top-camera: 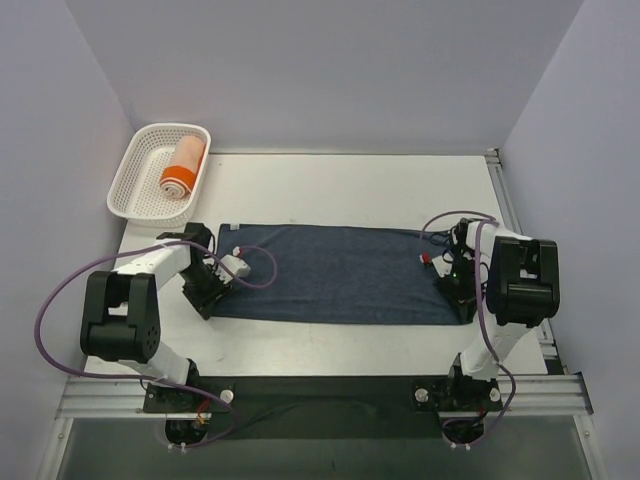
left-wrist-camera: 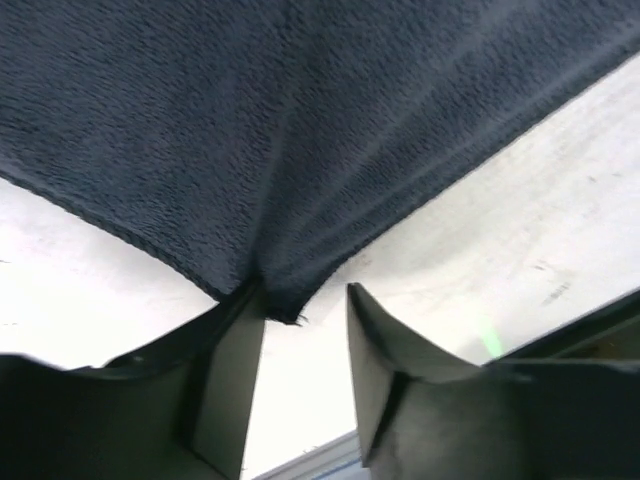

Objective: Roll the towels
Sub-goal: Fold the towel

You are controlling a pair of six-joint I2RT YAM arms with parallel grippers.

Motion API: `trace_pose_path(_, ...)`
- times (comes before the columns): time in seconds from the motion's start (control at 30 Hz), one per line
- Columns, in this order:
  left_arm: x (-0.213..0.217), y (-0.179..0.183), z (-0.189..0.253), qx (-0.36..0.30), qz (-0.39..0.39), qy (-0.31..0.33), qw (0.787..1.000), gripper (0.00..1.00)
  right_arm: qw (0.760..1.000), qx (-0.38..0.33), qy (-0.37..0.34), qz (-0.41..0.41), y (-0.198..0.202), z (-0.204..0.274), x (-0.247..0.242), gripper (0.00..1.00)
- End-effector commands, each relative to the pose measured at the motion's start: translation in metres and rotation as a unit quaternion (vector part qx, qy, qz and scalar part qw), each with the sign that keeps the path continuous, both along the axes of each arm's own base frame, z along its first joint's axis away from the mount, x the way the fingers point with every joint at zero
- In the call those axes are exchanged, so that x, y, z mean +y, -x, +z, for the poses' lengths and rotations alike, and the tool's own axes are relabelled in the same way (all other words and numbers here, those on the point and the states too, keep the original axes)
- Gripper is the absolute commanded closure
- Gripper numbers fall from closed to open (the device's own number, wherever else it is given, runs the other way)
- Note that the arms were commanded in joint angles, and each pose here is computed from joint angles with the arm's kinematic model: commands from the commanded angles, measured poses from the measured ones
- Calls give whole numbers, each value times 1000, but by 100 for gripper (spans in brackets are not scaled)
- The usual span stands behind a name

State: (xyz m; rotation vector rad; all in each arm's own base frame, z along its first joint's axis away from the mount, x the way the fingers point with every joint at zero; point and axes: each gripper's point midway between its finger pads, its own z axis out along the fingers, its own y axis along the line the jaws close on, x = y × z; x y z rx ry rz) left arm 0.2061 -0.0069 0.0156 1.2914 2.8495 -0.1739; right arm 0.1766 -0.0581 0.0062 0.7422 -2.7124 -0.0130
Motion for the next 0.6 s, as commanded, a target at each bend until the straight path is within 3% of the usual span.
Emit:
trace_pose_path(0.0, -2, 13, 9, 43, 7, 16, 999, 50, 998, -53, -24, 6, -22, 15, 6, 68)
trace_pose_path(0.1, -21, -9, 41, 19, 18, 68, 997, 40, 994, -91, -54, -11, -44, 41, 17, 57)
trace_pose_path(0.23, -39, -49, 79, -34, 19, 114, 993, 34, 983, -156, -94, -35, -83, 80, 27, 24)
trace_pose_path(0.3, -44, -70, 98, -67, 18, 129, 989, 31, 974, -195, -103, -39, -106, 100, 27, 15)
trace_pose_path(0.4, -50, -98, 114, -96, 28, 150, 984, 30, 969, -222, -98, -42, -138, 107, 20, 15)
trace_pose_path(0.57, -47, -162, 119, -134, 97, 174, 971, 31, 966, -232, -78, -85, -188, 95, 3, 35)
